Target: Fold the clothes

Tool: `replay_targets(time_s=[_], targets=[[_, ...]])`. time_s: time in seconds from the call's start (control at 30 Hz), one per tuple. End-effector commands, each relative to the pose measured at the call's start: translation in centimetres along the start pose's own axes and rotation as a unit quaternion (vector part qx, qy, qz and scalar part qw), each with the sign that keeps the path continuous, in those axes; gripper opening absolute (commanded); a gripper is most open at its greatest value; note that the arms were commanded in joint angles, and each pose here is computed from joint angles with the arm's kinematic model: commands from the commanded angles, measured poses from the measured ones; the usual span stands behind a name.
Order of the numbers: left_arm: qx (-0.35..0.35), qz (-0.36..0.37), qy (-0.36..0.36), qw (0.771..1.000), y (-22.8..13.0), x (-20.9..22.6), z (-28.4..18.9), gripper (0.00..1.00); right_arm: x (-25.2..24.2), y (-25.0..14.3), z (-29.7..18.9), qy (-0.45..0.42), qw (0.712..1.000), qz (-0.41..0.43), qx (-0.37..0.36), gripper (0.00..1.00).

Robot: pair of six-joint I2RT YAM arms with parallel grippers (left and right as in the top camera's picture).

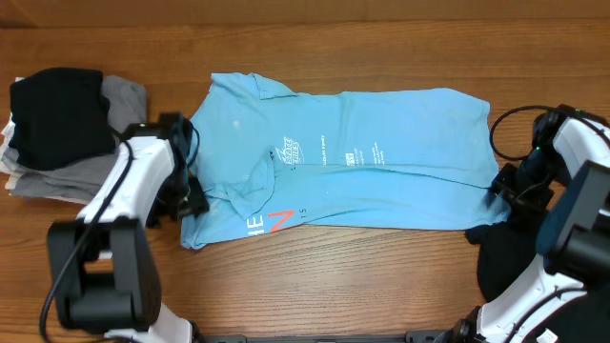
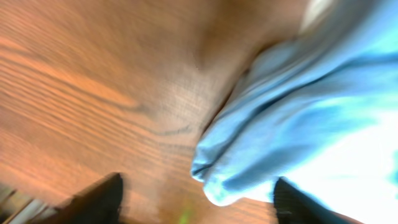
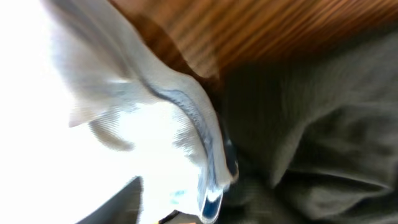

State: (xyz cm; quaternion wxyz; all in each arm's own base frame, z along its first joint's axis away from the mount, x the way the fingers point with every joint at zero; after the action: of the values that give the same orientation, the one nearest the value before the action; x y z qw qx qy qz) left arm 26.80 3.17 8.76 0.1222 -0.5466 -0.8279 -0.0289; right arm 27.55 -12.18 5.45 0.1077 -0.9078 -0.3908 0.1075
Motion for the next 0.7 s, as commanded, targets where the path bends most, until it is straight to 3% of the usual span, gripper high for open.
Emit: replay_targets(time_s=[0.0, 0.07, 0.2, 0.33, 0.47, 0.67], targets=[[-0.088, -0.004, -0.028, 0.996, 2.0, 0.4, -4.4, 0.94, 0.1, 0.3, -3.3, 0.027, 0.998, 0.005, -0.059, 0.71], [-0.122, 0.015, -0.065, 0.990, 3.0, -0.4, -6.1, 0.98, 0.2, 0.8, -4.7, 0.036, 0.996, 0.006, -0.084, 0.72], [-0.210, 0.086, -0.180, 0.957, 6.2, -4.0, -10.0, 0.87, 1.5, 1.2, -7.3, 0.082, 0.990, -0.009, -0.111, 0.72], [-0.284, 0.091, -0.227, 0.927, 10.0, -5.5, -13.3, 0.89, 2.2, 1.3, -7.8, 0.104, 0.988, -0.023, -0.113, 0.72], [-0.309, 0.123, -0.253, 0.908, 14.4, -7.9, -14.3, 0.93, 2.2, 1.2, -7.8, 0.105, 0.988, -0.032, -0.113, 0.72], [-0.298, 0.151, -0.274, 0.902, 20.2, -11.5, -12.5, 0.96, 2.2, 1.1, -7.8, 0.104, 0.988, -0.032, -0.109, 0.72]])
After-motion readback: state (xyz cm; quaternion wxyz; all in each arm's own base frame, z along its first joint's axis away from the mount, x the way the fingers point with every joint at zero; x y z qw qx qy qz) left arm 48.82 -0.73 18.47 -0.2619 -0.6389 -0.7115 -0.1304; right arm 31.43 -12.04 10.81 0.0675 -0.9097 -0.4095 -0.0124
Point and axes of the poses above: each gripper's point midway between its finger pads, its own z axis out along the fingers, its own x axis along the line the jaws close on, y = z × x, the point moved 3 cm from there along -z, back along the fingers, and after that the axes turned 1 degree about z, right-handed, at the moved point
